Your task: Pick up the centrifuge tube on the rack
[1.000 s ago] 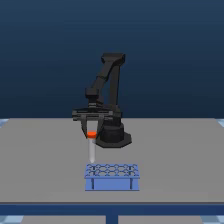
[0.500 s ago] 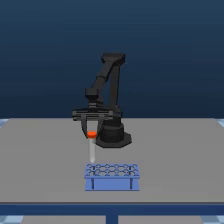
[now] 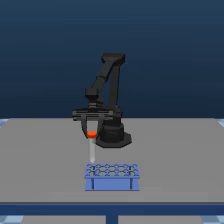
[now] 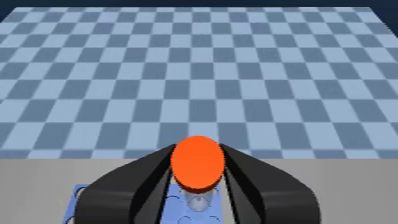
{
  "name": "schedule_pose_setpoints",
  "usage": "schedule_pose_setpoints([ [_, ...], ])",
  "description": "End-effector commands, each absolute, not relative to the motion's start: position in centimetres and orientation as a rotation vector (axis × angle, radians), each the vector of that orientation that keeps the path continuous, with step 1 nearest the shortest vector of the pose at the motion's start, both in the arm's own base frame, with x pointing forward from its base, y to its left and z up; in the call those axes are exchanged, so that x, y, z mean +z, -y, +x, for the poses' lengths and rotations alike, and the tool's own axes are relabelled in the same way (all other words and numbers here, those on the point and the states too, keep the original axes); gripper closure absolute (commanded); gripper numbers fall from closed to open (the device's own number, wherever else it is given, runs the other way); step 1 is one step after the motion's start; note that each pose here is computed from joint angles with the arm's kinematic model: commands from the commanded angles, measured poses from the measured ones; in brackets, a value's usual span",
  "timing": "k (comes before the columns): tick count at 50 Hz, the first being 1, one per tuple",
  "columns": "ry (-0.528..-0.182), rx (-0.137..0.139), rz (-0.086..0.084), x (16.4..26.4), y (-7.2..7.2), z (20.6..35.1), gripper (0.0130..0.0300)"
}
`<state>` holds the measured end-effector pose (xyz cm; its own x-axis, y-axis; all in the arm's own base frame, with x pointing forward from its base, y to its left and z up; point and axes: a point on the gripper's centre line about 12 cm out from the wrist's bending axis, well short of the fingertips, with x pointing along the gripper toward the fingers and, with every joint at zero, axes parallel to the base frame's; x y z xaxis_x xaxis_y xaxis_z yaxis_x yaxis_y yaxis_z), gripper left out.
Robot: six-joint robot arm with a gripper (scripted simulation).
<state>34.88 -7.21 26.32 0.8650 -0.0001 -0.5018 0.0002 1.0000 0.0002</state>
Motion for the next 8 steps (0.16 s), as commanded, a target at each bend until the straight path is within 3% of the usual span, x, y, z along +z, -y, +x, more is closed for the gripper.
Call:
schedule_pose_setpoints([
  [1,-0.524,-0.001,0.000,26.36,7.22,34.89,0.0300],
  [8,-0.524,-0.001,0.000,26.36,7.22,34.89,0.0300],
])
